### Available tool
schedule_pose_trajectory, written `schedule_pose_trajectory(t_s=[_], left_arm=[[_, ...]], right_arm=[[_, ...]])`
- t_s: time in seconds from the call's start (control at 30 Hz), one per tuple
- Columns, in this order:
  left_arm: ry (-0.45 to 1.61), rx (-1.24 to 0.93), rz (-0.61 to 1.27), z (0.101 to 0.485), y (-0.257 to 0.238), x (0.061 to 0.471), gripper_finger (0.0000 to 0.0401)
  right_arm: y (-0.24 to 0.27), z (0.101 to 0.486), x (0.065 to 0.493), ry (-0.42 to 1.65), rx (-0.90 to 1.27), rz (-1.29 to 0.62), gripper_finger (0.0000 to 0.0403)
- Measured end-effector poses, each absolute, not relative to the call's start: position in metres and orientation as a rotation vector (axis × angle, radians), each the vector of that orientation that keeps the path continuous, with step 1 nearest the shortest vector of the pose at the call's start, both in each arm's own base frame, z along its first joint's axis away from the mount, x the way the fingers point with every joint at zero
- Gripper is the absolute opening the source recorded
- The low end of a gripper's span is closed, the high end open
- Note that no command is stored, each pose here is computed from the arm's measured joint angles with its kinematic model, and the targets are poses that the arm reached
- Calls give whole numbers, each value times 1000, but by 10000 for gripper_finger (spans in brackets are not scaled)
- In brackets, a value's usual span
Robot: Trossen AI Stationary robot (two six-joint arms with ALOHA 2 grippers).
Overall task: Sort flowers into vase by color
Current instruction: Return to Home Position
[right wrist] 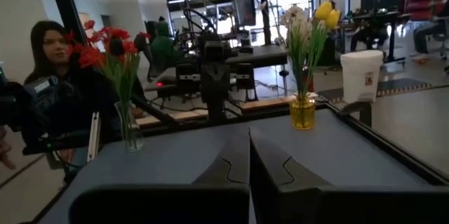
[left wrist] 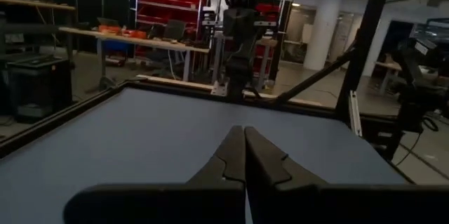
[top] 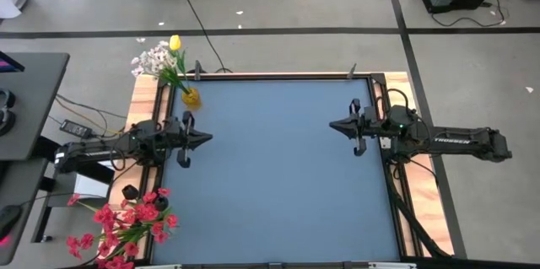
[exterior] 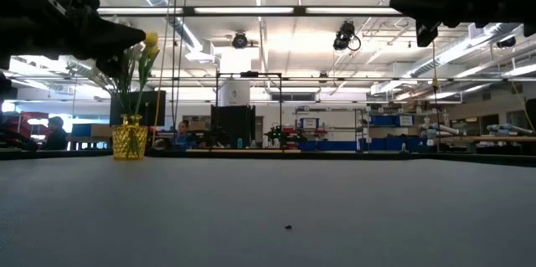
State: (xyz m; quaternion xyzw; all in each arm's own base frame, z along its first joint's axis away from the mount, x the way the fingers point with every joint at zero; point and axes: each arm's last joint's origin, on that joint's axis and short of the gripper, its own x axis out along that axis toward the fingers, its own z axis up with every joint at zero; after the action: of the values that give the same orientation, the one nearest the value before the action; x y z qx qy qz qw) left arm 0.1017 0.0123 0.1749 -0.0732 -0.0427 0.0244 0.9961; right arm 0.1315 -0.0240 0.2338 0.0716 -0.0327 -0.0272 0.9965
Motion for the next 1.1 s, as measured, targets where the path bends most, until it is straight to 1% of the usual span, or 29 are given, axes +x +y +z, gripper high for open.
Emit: schedule_pose_trajectory(t_s=[0.17,0.37,0.67,0.97,1.1], left_arm=[[-79,-110,70,173,12,98,0],[-63,-88,71,171,12,96,0],[-32,-34,68,168,12,97,0],[-29,-7,66,168,12,97,0],[-28,-8,65,168,12,97,0]], right_arm=[[-24,219,126,-96,167,-77,2],[-23,211,119,-204,176,-105,2],[-24,202,114,-215,156,-176,2],[-24,186,113,-200,182,-168,2],[-24,185,113,-196,165,-162,2]])
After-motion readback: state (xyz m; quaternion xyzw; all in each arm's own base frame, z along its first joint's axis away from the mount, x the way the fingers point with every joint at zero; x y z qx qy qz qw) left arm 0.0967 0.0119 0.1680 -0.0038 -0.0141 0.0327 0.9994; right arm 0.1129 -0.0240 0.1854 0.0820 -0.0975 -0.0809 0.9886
